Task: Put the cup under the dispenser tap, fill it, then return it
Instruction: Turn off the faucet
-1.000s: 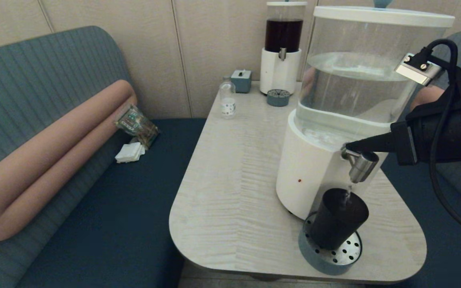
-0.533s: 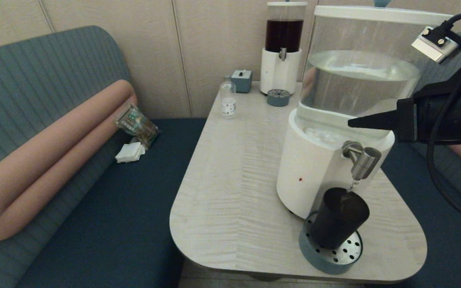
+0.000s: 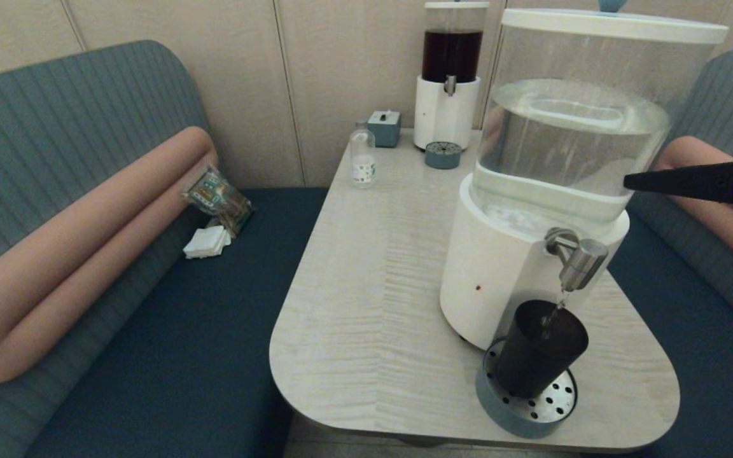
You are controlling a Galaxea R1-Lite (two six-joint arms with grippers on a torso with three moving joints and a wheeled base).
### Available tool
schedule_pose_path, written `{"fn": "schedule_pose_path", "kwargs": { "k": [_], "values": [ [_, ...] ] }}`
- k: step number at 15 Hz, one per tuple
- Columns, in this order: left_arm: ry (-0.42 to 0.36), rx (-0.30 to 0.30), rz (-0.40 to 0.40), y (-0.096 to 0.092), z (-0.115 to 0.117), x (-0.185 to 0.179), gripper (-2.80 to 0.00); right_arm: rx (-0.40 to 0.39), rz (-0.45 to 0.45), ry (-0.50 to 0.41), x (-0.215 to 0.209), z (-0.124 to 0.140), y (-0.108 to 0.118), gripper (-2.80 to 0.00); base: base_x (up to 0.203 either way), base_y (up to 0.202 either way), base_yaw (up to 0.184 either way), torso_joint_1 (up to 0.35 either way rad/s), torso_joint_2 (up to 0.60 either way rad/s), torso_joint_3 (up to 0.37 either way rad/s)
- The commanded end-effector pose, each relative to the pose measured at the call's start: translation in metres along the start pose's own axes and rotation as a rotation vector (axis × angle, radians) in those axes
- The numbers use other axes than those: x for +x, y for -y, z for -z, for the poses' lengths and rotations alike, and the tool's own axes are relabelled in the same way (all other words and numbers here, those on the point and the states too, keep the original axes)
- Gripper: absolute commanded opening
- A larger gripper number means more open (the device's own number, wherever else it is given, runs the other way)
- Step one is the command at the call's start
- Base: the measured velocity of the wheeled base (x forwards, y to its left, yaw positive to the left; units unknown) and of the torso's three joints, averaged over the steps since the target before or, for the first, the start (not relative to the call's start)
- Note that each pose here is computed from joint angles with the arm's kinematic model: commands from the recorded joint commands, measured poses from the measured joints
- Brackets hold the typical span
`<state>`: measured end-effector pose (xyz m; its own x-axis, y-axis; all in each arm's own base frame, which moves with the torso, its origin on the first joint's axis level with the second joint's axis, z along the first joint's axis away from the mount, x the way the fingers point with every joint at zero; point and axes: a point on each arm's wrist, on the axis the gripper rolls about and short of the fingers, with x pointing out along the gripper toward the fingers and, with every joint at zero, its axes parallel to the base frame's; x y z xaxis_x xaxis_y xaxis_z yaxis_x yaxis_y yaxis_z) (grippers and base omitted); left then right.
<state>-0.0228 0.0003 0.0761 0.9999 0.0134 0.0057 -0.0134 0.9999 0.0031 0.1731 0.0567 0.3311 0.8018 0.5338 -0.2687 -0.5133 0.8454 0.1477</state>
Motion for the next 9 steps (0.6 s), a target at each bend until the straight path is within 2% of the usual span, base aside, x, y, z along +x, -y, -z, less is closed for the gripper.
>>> {"fn": "schedule_pose_path", "kwargs": {
  "k": [1, 4, 9],
  "values": [
    [-0.003, 0.000, 0.000, 0.000, 0.000, 0.000, -2.80, -0.013, 0.021, 0.065, -0.045, 0.007, -0.009, -2.80, 0.000, 0.000, 0.000, 0.000, 0.00, 0.000],
    [-0.003, 0.000, 0.000, 0.000, 0.000, 0.000, -2.80, 0.012, 0.123, 0.075, -0.072, 0.028, -0.006, -2.80, 0.000, 0.000, 0.000, 0.000, 0.00, 0.000],
    [-0.003, 0.000, 0.000, 0.000, 0.000, 0.000, -2.80, -0.009, 0.264, 0.201, -0.129, 0.057, -0.025, -2.80, 0.000, 0.000, 0.000, 0.000, 0.00, 0.000]
  ]
}}
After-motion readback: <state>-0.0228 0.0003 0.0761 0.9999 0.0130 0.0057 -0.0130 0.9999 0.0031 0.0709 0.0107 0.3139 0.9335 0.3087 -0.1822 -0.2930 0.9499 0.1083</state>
